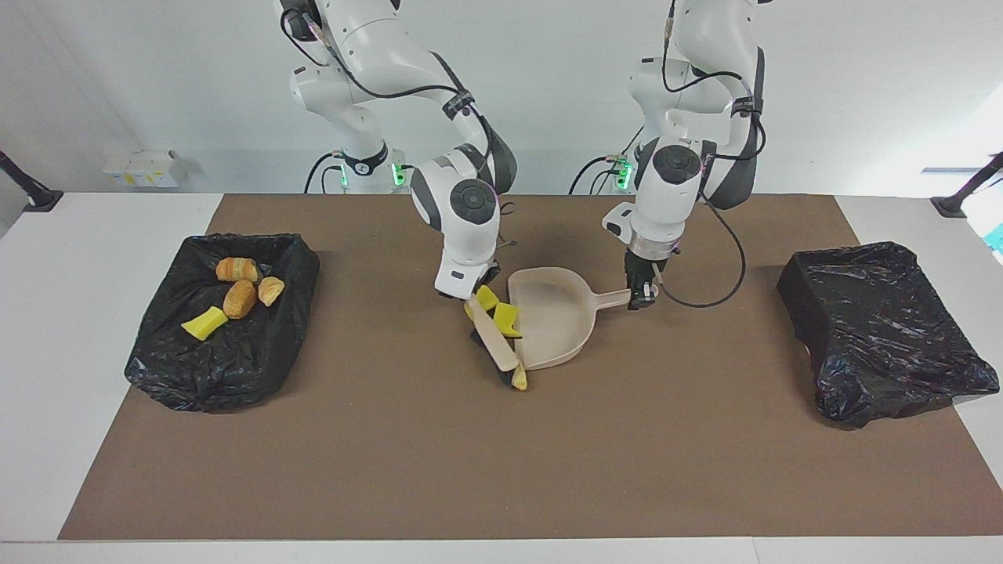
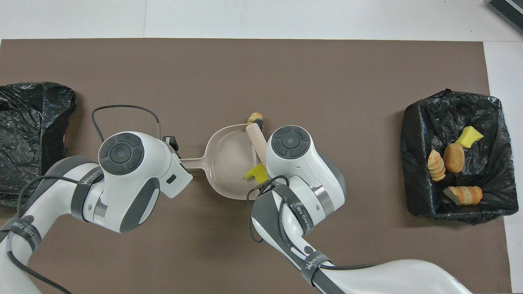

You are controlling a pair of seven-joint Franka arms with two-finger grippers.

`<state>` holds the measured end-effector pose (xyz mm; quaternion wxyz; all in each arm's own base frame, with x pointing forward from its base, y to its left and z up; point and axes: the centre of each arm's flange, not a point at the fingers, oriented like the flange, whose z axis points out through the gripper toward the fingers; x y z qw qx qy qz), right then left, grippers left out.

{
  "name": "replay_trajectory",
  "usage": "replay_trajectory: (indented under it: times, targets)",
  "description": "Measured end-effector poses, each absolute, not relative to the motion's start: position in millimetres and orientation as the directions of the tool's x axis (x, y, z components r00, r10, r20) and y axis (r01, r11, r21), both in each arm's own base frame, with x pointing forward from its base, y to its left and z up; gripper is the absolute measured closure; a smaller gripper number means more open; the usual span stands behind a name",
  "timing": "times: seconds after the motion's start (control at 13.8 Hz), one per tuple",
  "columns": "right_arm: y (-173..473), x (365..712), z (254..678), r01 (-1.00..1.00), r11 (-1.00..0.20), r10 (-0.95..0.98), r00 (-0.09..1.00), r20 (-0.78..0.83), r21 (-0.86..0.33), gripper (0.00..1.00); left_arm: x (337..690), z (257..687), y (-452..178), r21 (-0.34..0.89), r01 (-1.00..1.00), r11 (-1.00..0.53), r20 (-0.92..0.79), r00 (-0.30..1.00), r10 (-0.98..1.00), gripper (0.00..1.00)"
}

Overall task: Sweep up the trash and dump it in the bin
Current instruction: 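Lift the brush away from the dustpan with the right gripper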

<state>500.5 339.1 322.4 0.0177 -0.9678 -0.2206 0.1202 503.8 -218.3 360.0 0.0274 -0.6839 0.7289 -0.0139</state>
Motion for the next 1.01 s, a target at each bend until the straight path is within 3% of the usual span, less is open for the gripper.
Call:
replay_trajectory:
  times: [0.22, 0.43, 0.51, 0.65, 0.87, 1.01]
  targets:
    - [353.3, 487.3, 330.2, 0.383, -0.908, 0.417, 0.872, -0.258, -0.171, 0.74, 503.9, 360.1, -218.3, -0.058, -0.996, 0.064, -0.021, -0.063, -0.998, 0.67]
    - [350.6, 479.6, 353.7, 0.384, -0.906, 0.421, 0.863, -0.279, -0.177, 0.74, 503.9, 360.1, -218.3, -0.058, -0.996, 0.064, -0.021, -0.063, -0.998, 0.55]
    - [343.6, 479.0, 367.2, 0.38, -0.909, 0.416, 0.863, -0.287, -0.174, 0.74, 503.9, 360.1, -218.3, -0.058, -0.996, 0.065, -0.021, -0.063, -0.998, 0.55]
    - [316.7, 480.1, 400.8, 0.354, -0.921, 0.388, 0.868, -0.31, -0.163, 0.74, 503.9, 360.2, -218.4, -0.058, -0.996, 0.066, -0.021, -0.064, -0.998, 0.68]
    - [261.7, 488.7, 433.1, 0.277, -0.95, 0.31, 0.886, -0.344, -0.145, 0.74, 503.9, 360.1, -218.4, -0.058, -0.996, 0.066, -0.021, -0.065, -0.998, 0.68]
    - [230.7, 492.5, 426.5, 0.204, -0.971, 0.236, 0.898, -0.371, -0.125, 0.74, 503.9, 360.2, -218.4, -0.058, -0.996, 0.067, -0.021, -0.066, -0.998, 0.68]
